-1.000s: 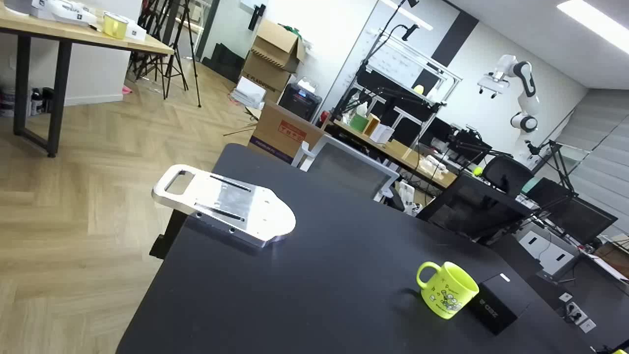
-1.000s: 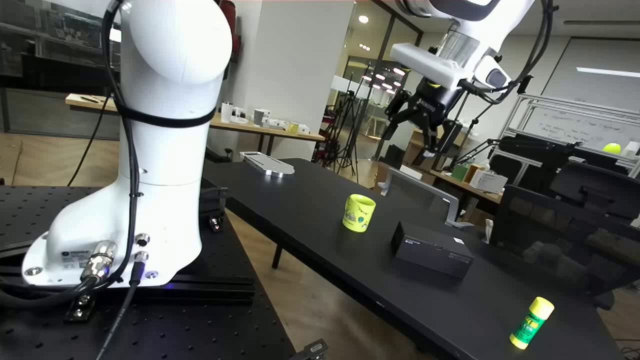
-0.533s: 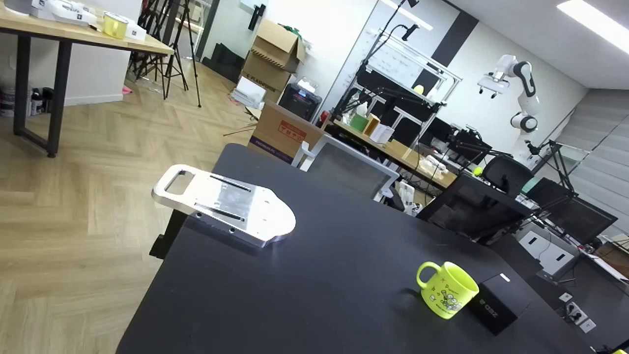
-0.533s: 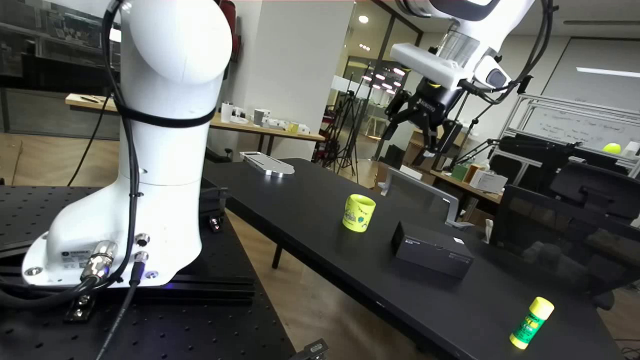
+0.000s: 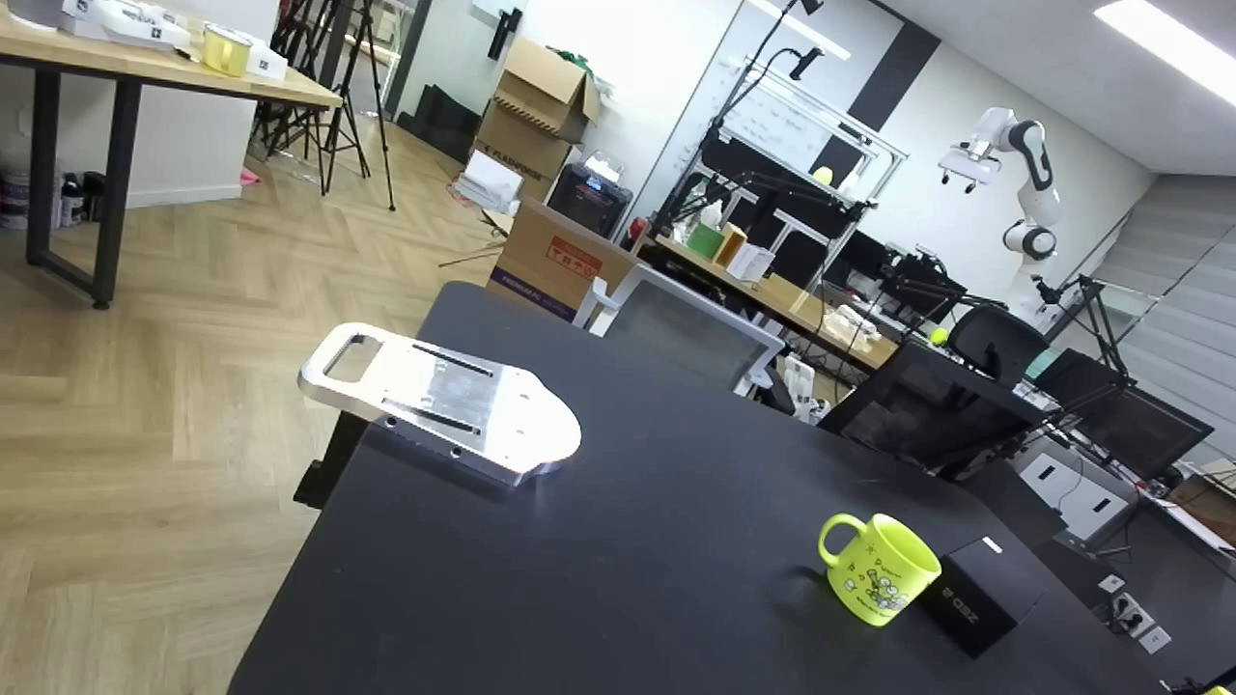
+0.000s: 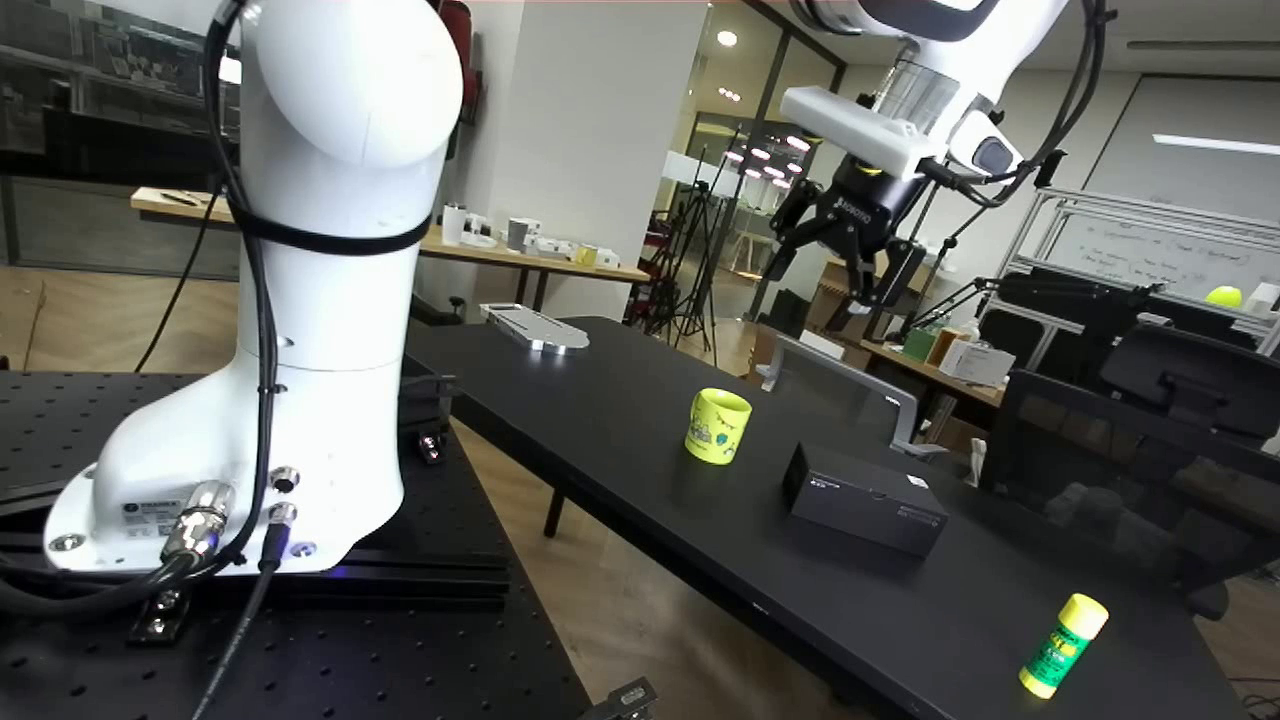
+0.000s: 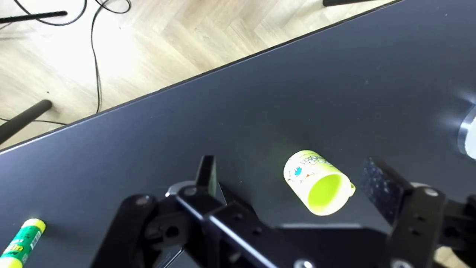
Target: Place the glue stick inside the yellow mug
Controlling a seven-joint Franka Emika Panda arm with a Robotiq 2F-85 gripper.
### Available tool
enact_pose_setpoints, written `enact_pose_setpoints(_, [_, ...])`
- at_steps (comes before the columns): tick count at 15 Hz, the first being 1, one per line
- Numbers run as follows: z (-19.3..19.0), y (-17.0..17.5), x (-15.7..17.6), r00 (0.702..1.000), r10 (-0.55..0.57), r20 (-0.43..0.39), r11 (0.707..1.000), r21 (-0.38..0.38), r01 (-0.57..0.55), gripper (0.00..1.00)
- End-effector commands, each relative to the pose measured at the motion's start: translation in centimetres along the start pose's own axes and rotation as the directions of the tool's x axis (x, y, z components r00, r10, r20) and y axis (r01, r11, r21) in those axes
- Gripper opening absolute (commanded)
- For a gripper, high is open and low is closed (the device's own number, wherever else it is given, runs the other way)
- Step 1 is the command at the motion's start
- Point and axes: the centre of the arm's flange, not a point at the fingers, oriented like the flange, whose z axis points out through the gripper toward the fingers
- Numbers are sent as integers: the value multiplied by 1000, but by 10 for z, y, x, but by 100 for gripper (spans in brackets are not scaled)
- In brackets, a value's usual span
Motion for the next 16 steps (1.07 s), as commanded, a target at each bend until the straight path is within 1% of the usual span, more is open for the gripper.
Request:
enact_pose_setpoints(1, [1, 14, 12, 998, -59, -30, 986, -159, 53, 100])
enact_pose_setpoints(4, [-8, 34, 30, 990, -120, -69, 941, -327, 92, 100])
enact_pose_setpoints(5, [-10, 40, 34, 990, -118, -81, 930, -358, 81, 100])
enact_pose_setpoints(6, [-6, 28, 22, 990, -123, -72, 951, -295, 96, 100])
enact_pose_setpoints(8, [-3, 33, 23, 990, -121, -71, 950, -299, 94, 100])
enact_pose_setpoints(13, [-2, 30, 24, 990, -126, -68, 949, -299, 100, 100])
enact_pose_setpoints(16, [-4, 60, 55, 992, -88, -86, 951, -303, 58, 100])
